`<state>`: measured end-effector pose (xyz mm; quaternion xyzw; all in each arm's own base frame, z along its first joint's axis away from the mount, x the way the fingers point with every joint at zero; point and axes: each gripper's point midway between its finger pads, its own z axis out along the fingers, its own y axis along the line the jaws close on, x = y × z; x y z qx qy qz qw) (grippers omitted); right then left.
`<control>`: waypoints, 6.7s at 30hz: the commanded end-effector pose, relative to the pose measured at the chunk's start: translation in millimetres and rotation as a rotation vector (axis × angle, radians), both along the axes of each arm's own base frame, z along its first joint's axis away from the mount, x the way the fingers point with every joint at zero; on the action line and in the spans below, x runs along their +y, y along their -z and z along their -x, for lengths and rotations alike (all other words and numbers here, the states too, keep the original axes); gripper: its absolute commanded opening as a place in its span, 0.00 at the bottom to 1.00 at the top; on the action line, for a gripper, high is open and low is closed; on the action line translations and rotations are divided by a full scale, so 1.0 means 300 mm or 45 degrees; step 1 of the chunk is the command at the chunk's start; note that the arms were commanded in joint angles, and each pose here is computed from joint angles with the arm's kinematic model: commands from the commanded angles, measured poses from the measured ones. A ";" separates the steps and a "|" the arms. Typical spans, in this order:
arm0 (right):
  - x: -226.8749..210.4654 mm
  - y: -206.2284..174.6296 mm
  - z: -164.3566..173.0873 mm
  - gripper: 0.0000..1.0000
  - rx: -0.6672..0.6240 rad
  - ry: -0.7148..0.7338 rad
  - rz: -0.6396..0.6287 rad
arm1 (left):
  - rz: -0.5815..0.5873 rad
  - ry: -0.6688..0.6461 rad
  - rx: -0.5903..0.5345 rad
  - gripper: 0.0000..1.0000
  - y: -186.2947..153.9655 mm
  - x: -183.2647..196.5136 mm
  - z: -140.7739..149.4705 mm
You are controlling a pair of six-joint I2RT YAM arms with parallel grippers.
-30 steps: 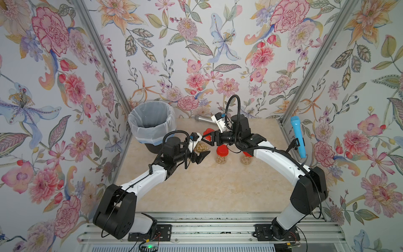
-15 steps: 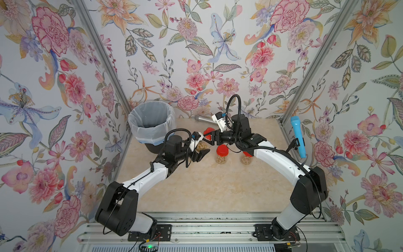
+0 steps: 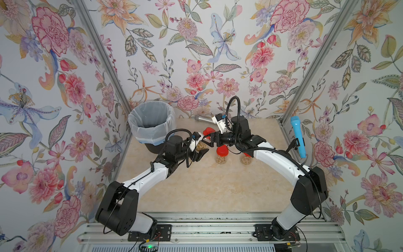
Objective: Empty moldy peanuts from jars
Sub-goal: Pick up the jar from the center of the board, then unscrew the lid from the jar.
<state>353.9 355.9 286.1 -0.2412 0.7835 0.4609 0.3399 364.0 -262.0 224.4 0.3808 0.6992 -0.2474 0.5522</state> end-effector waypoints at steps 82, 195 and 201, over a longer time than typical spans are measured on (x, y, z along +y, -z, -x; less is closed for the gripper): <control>0.058 -0.074 0.013 0.69 0.465 -0.049 0.030 | -0.329 -0.537 -0.588 0.30 -0.139 0.113 -0.025; -0.120 -0.375 0.052 0.89 0.223 0.181 -0.120 | -0.218 -0.548 -0.524 0.28 -0.183 0.161 -0.041; -0.092 -0.336 -0.002 0.90 0.242 0.276 -0.088 | -0.290 -0.563 -0.530 0.28 -0.156 0.138 -0.051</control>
